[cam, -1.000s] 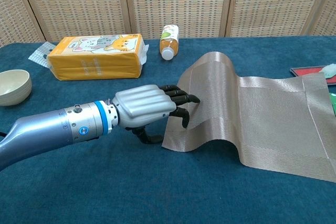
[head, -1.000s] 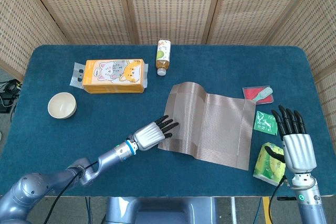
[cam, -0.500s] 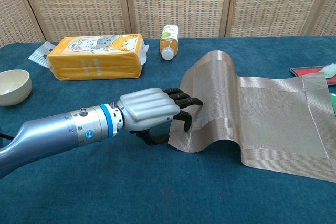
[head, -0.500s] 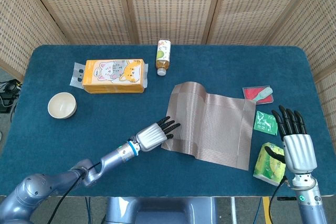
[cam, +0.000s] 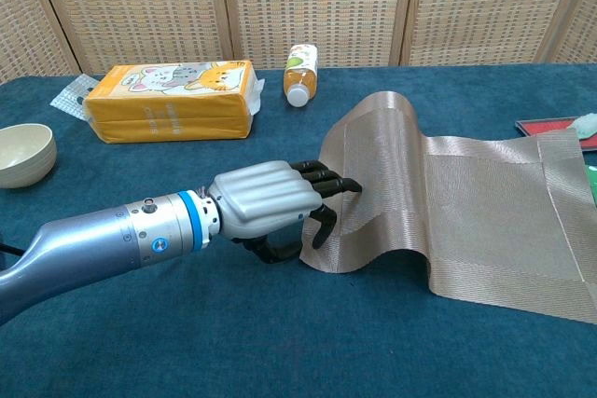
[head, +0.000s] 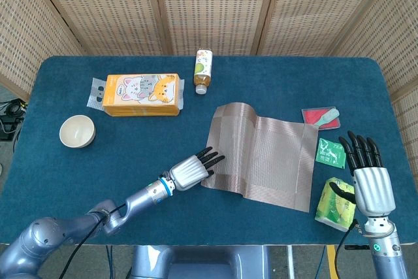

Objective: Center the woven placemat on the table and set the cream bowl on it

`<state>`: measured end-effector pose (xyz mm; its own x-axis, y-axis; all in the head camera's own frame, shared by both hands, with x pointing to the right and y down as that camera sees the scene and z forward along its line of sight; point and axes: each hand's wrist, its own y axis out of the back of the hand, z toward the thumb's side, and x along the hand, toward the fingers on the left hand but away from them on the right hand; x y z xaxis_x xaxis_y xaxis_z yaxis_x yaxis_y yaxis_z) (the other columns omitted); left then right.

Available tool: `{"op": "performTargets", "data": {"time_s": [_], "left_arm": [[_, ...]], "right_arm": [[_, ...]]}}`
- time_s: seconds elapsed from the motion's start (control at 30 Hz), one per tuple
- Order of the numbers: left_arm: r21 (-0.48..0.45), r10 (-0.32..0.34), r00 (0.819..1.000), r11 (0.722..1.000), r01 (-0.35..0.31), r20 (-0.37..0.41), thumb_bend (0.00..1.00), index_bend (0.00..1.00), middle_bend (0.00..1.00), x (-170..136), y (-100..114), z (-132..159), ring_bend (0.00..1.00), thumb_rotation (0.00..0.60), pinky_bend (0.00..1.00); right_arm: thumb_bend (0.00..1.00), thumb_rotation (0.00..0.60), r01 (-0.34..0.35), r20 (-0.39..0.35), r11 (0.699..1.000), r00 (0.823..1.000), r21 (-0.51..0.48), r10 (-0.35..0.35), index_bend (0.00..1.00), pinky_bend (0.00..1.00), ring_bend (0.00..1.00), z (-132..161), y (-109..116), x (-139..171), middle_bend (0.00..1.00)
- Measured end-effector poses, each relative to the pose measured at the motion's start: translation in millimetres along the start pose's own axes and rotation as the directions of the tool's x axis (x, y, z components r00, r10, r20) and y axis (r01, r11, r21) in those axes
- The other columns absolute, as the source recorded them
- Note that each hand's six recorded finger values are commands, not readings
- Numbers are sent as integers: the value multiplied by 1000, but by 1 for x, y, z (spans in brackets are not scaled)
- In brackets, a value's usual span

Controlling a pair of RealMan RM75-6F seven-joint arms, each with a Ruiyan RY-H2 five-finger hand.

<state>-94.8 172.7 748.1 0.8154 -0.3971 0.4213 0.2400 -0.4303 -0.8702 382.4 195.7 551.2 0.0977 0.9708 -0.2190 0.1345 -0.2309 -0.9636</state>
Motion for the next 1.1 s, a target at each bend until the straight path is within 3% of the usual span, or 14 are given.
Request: {"op": "performTargets", "data": {"time_s": [0.7, 1.1], "left_arm": [[-41, 14, 999, 999, -16, -32, 532, 583, 0, 6, 4, 0, 0, 600, 0], [-51, 24, 999, 998, -26, -44, 534, 745, 0, 10, 6, 1, 0, 600, 0]], "right_arm": [[0, 600, 5, -7, 1000, 1000, -15, -5, 0, 0, 0, 1, 3, 1, 0], [0, 600, 9, -10, 1000, 1000, -21, -10, 0, 0, 0, 1, 6, 1, 0]]}}
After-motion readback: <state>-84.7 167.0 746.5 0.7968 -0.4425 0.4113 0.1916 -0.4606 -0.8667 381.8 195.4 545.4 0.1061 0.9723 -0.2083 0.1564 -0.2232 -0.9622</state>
